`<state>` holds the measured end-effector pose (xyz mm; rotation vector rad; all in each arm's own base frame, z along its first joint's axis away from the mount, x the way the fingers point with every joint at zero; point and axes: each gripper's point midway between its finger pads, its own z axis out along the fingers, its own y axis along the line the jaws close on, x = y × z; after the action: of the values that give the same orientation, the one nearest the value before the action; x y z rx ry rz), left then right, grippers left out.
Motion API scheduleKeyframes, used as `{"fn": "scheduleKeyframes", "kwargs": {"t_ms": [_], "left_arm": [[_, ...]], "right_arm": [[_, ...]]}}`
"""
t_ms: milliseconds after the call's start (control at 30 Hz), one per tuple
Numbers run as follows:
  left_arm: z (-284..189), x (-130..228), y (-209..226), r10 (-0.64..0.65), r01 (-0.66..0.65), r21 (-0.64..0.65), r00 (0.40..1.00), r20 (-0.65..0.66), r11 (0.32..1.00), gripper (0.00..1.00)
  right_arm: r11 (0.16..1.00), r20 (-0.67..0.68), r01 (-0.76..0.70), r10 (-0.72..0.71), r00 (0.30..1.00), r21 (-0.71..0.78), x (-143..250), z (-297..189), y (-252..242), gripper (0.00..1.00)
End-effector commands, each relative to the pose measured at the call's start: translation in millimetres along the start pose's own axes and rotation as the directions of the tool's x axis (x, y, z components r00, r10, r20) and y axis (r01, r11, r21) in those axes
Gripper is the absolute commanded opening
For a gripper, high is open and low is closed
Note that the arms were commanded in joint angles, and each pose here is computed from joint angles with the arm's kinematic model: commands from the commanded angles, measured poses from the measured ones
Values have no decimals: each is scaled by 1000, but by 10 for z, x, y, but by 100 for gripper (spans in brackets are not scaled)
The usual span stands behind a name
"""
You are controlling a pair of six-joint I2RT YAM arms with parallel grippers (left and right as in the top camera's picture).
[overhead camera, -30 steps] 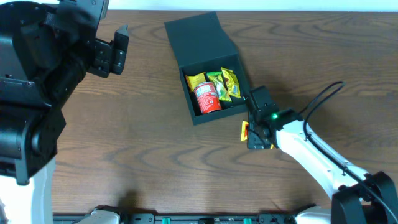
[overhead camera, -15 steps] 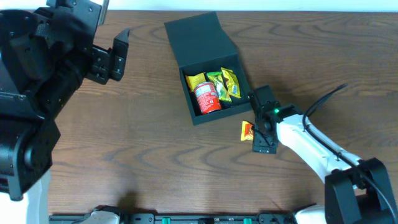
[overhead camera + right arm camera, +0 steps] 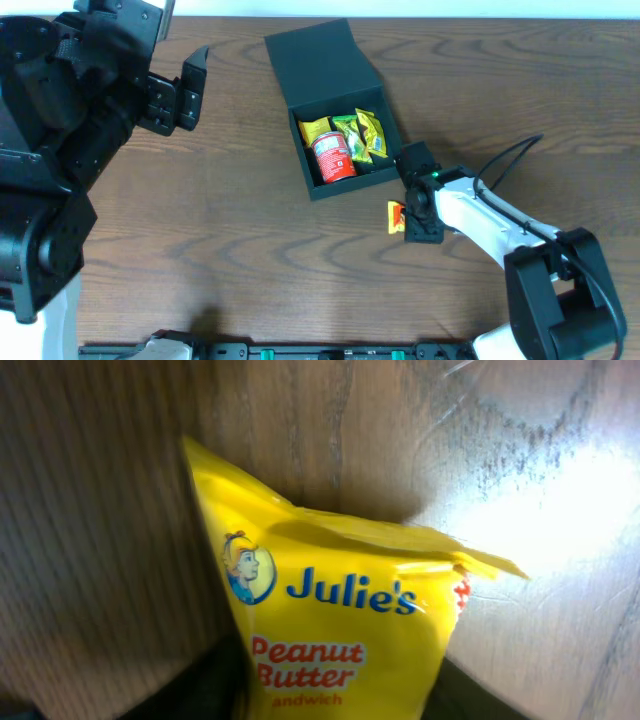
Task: Pack container
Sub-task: 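Grasp the yellow Julie's Peanut Butter packet with the right gripper, then lift the Julie's packet and carry it toward the box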
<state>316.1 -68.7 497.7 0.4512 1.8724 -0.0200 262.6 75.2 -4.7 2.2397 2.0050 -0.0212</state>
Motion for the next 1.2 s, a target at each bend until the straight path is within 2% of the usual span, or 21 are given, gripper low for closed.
{"fn": "scheduleKeyframes", "kwargs": {"t_ms": [0,67,233,367,500,600,733,867,967,1067,1167], "left_arm": [[-54,-27,5,-8,8,-1,1000,14,1000,89],[-54,-27,5,-8,8,-1,1000,14,1000,89],[-52,-27,7,-4,4,-2,1000,14,1000,90],[-48,-25,13,-4,4,-5,1000,13,1000,90],[-45,-22,19,0,0,-8,1000,11,1000,90],[-43,-21,20,1,-1,-9,1000,10,1000,90],[-39,-23,22,4,-4,-10,1000,11,1000,90],[-7,-12,20,3,-3,-7,1000,4,1000,90],[14,-2,20,2,-2,-6,1000,-2,1000,90],[16,-1,18,2,-2,-5,1000,-2,1000,90],[16,-2,20,2,-2,-6,1000,-2,1000,90]], "right_arm": [[1000,25,-22,22,999,8,-69,54,5,43],[1000,25,0,-1,1000,8,-68,54,5,38],[985,21,170,-171,985,22,-88,53,-6,29],[970,-38,239,-238,971,51,-70,51,-48,19],[926,-88,376,-373,924,23,-60,-25,69,12],[873,-80,488,-486,870,8,-104,-164,200,12],[713,-49,701,-701,712,-20,-149,-492,440,13],[468,-24,877,-883,468,-108,-34,-858,691,12],[324,-7,932,-945,327,-162,44,-1078,789,12],[145,27,958,-987,157,-249,190,-1301,882,12],[14,75,955,-996,38,-295,279,-1434,944,13]]}}
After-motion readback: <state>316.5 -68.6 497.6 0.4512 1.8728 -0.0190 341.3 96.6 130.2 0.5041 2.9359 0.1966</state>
